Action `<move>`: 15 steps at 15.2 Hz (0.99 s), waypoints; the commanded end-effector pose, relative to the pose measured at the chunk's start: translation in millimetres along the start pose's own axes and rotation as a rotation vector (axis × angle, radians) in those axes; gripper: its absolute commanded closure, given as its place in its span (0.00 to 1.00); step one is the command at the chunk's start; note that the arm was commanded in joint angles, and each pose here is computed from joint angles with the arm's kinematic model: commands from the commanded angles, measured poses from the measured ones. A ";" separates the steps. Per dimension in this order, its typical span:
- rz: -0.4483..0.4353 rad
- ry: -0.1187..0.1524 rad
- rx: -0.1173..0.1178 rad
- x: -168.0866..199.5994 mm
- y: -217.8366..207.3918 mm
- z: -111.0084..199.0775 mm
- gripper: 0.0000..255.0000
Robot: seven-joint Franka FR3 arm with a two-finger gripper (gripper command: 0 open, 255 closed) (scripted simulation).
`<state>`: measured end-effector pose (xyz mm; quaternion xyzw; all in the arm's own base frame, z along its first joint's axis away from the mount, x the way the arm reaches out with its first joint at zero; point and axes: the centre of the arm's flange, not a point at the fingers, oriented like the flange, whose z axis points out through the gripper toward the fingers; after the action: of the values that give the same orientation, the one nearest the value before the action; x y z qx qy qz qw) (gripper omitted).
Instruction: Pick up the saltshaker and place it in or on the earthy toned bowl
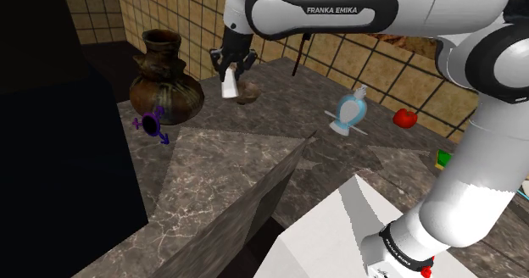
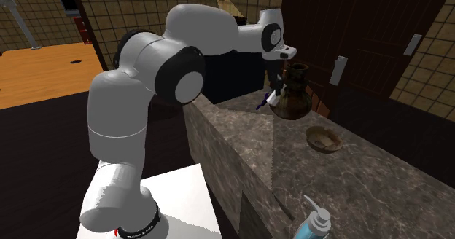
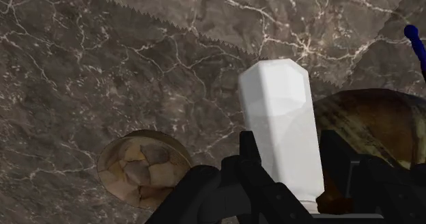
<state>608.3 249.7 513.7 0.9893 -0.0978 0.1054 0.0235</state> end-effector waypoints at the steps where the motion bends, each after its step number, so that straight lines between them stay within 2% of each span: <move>1: -0.001 0.000 0.000 17.6 16.3 2.3 1.00; 15: -0.001 0.000 0.000 148.6 144.0 28.7 1.00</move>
<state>722.1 89.6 522.7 0.9893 -0.0975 0.1056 0.0232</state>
